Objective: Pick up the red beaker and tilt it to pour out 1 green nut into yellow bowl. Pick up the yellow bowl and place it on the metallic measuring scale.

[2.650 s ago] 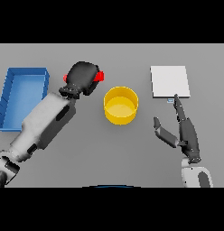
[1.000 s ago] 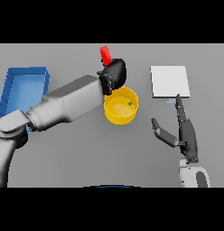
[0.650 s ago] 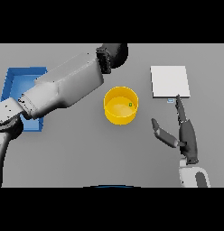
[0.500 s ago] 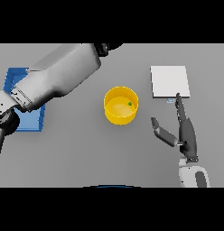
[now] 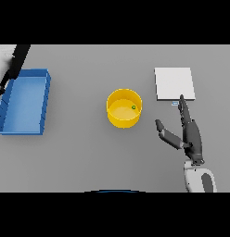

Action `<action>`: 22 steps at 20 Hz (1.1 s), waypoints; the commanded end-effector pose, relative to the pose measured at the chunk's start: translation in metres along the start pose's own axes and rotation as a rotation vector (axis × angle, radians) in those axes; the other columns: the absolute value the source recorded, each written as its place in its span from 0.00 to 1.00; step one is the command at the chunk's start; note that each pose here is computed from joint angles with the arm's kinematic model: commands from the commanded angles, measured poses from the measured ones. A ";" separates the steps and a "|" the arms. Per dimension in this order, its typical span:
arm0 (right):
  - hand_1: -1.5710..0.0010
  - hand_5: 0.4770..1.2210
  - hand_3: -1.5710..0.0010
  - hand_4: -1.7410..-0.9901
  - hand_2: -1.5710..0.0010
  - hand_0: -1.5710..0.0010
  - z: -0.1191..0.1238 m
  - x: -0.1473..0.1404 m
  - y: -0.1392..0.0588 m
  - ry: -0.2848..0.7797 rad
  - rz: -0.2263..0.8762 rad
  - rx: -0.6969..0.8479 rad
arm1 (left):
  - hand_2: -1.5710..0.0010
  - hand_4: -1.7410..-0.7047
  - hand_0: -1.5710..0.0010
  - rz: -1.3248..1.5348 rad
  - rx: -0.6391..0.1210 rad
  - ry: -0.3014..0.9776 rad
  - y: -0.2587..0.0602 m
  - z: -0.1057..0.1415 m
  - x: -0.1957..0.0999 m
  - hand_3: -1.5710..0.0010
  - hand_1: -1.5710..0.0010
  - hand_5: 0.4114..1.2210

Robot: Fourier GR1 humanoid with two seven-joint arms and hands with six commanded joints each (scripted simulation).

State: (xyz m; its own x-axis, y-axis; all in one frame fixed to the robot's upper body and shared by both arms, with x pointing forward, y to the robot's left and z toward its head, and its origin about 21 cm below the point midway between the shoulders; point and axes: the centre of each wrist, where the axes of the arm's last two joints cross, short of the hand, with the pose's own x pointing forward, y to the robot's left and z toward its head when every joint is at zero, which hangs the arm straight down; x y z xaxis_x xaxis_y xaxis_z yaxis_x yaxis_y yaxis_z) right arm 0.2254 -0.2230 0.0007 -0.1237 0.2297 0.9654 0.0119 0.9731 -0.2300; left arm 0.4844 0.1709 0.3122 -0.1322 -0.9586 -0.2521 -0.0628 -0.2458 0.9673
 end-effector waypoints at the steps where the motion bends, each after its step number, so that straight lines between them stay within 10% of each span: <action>1: 1.00 0.15 1.00 0.69 1.00 1.00 0.000 0.000 0.000 -0.017 0.005 0.006 | 0.01 0.01 0.00 0.095 0.015 0.009 -0.006 0.002 -0.017 0.12 0.00 1.00; 9: 1.00 0.17 1.00 0.70 1.00 1.00 0.000 -0.004 -0.008 -0.032 0.045 0.030 | 0.00 0.00 0.00 0.640 0.107 0.359 -0.101 0.040 -0.105 0.08 0.00 1.00; 22: 1.00 0.25 1.00 0.70 1.00 1.00 0.002 -0.001 -0.001 -0.034 0.078 0.059 | 0.00 0.00 0.00 0.910 0.032 0.685 -0.225 0.141 -0.086 0.05 0.00 1.00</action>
State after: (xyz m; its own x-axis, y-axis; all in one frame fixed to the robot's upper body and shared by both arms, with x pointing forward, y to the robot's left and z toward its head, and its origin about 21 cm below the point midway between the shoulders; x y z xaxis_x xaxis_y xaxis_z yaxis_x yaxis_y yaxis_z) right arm 0.2236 -0.2246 -0.0003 -0.1585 0.3033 0.9396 -0.0357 0.9493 -0.3125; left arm 0.3704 0.3290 0.1124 0.4261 -0.6576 0.6213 -0.2466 0.5763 0.7791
